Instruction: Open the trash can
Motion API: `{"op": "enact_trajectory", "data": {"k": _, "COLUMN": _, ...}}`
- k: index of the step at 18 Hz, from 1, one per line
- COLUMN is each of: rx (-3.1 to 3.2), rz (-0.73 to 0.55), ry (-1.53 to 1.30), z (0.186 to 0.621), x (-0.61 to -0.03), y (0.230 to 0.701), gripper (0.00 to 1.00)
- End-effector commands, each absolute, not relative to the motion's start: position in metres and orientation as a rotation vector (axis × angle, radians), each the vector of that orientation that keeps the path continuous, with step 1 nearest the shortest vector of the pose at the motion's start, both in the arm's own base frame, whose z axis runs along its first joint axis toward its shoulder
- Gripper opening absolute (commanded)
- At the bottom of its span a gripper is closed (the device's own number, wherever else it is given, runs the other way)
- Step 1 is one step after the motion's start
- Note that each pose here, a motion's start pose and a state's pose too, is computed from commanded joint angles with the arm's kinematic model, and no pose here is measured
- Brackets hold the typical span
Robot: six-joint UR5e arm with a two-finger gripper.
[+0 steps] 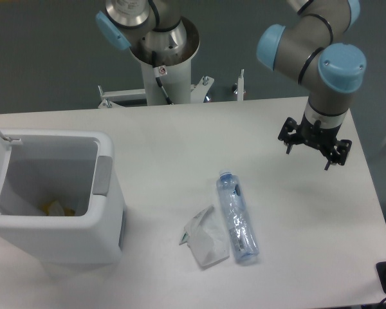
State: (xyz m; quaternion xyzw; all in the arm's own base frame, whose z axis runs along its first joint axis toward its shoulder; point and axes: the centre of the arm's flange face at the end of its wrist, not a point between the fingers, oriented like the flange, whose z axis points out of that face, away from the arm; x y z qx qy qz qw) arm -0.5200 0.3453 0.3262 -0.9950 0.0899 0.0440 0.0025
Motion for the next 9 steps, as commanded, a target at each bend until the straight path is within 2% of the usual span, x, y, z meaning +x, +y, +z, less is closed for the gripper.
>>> {"op": "enact_trajectory", "data": {"k": 9, "rx": -3.12, "rz": 0.143, "ry": 0.284, "z": 0.3285, "x": -0.5178, "y": 0.3455, "gripper": 1.0}}
